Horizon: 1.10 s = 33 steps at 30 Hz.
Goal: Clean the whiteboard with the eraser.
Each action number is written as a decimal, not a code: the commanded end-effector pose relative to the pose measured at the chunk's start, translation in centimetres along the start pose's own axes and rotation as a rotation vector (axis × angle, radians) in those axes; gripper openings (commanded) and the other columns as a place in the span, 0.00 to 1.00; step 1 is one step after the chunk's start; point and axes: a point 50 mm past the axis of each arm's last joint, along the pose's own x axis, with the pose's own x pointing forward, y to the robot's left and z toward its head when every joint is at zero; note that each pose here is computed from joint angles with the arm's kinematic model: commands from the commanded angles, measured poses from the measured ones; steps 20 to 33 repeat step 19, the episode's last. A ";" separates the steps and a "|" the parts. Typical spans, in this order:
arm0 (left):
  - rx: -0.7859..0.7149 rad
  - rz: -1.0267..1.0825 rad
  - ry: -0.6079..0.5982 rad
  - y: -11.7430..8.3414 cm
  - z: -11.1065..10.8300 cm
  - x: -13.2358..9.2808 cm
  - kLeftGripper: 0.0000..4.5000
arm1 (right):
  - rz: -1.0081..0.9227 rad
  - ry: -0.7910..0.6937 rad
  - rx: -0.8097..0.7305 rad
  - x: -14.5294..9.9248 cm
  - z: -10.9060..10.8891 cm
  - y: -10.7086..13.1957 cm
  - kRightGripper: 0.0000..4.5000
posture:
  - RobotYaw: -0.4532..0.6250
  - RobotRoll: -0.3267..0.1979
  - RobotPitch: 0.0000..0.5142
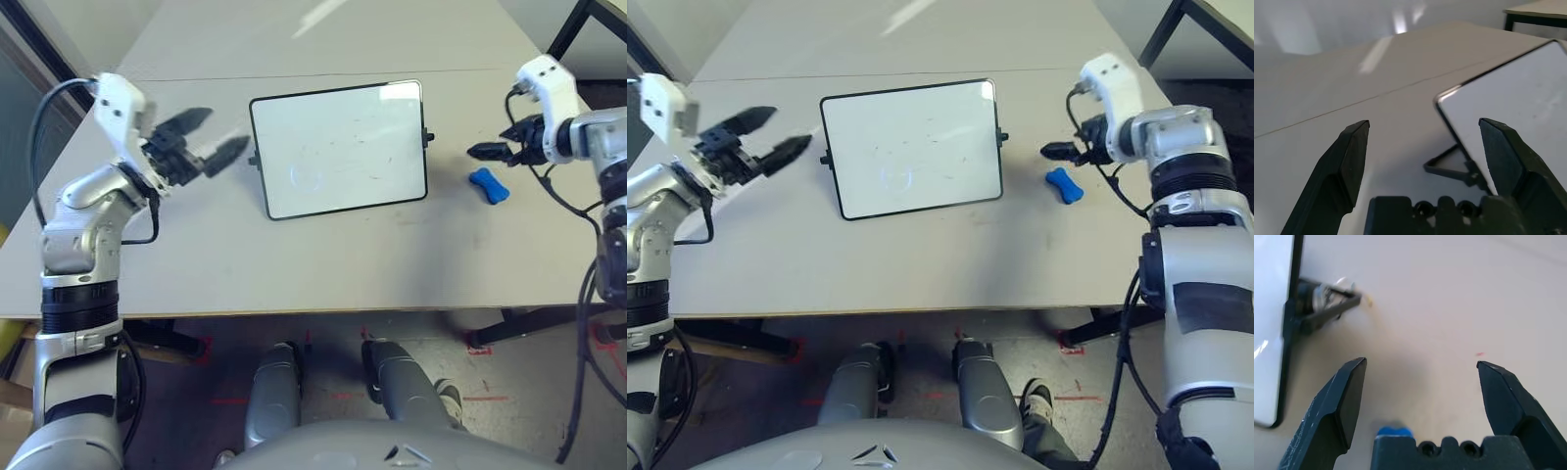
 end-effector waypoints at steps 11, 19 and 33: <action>-0.008 0.555 0.114 5.9 -4.5 -2.5 1.00 | -0.334 -0.346 0.169 -2.0 -5.1 -2.1 1.00 | 0.37 0.62 0.31; -0.008 0.592 0.115 6.9 -5.1 -1.8 1.00 | -0.385 -0.366 0.192 -2.6 -6.5 -2.3 1.00 | 0.36 0.62 0.29; -0.008 0.592 0.115 6.9 -5.1 -1.8 1.00 | -0.385 -0.366 0.192 -2.6 -6.5 -2.3 1.00 | 0.36 0.62 0.29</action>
